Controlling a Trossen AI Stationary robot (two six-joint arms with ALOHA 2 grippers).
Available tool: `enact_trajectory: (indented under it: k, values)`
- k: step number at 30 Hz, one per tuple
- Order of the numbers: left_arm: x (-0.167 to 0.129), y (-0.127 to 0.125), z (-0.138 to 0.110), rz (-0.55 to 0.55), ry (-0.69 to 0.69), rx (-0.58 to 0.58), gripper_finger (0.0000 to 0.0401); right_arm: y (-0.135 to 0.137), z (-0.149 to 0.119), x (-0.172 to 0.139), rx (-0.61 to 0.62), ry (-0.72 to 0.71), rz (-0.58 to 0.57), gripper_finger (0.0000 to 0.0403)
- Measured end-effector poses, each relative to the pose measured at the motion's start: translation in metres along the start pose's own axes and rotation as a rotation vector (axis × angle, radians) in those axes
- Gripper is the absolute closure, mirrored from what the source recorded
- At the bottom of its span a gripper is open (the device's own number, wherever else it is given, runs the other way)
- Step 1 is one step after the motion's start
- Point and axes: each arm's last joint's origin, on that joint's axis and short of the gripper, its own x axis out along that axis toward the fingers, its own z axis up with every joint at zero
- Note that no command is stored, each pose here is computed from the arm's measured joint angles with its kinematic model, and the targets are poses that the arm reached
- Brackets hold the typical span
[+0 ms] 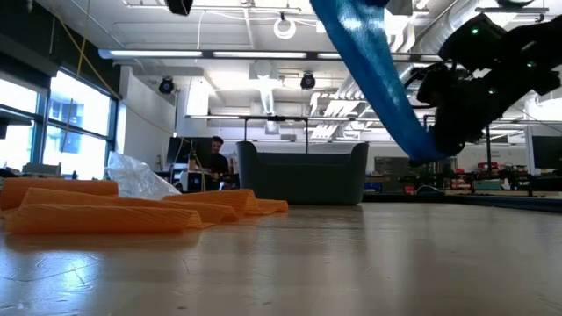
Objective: Roll bandage
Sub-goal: Roll the blue bandage
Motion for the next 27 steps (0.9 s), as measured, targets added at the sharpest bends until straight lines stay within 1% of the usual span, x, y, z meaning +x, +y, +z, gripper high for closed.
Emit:
enact_trajectory:
  k: [4, 7, 9, 12, 14, 16, 17, 18, 19, 22, 23, 24, 25, 27]
  values:
    - [0.000, 0.000, -0.002, 0.004, 0.019, -0.008, 0.0400, -0.004, 0.019, 0.004, 0.008, 0.009, -0.052, 0.0165]
    - [0.000, 0.001, -0.003, 0.006, 0.022, -0.004, 0.0400, -0.005, 0.032, 0.005, 0.012, 0.071, -0.047, 0.0152]
    - [0.000, 0.001, -0.002, 0.007, 0.019, -0.006, 0.0400, -0.001, 0.042, 0.002, -0.030, 0.120, 0.016, 0.0151]
    - [0.002, 0.003, -0.005, 0.004, 0.046, -0.022, 0.0400, 0.008, 0.058, -0.005, -0.138, 0.156, 0.172, 0.0151]
    - [0.003, 0.005, -0.006, -0.004, 0.067, -0.038, 0.0400, 0.016, 0.070, -0.010, -0.196, 0.139, 0.252, 0.0151]
    - [0.005, 0.008, -0.008, 0.003, 0.088, -0.052, 0.0400, 0.023, 0.083, -0.016, -0.229, 0.103, 0.274, 0.0151]
    - [0.007, 0.010, -0.009, 0.003, 0.101, -0.059, 0.0400, 0.026, 0.088, -0.019, -0.243, 0.089, 0.259, 0.0151]
    - [0.008, 0.012, -0.010, 0.002, 0.112, -0.066, 0.0400, 0.028, 0.094, -0.021, -0.248, 0.070, 0.212, 0.0151]
    - [0.010, 0.014, -0.010, -0.006, 0.121, -0.076, 0.0400, 0.030, 0.100, -0.024, -0.236, 0.050, 0.127, 0.0151]
    - [0.014, 0.019, -0.008, -0.030, 0.132, -0.115, 0.0400, 0.032, 0.116, -0.034, -0.193, -0.006, -0.195, 0.0151]
    - [0.015, 0.020, -0.008, -0.034, 0.135, -0.120, 0.0400, 0.033, 0.120, -0.039, -0.191, -0.009, -0.270, 0.0151]
    - [0.016, 0.021, -0.008, -0.040, 0.138, -0.120, 0.0400, 0.033, 0.123, -0.043, -0.200, 0.008, -0.298, 0.0151]
    - [0.016, 0.022, -0.008, -0.053, 0.143, -0.116, 0.0400, 0.033, 0.125, -0.047, -0.216, 0.038, -0.285, 0.0151]
    - [0.017, 0.022, -0.008, -0.084, 0.148, -0.113, 0.0400, 0.033, 0.129, -0.056, -0.254, 0.115, -0.145, 0.0151]
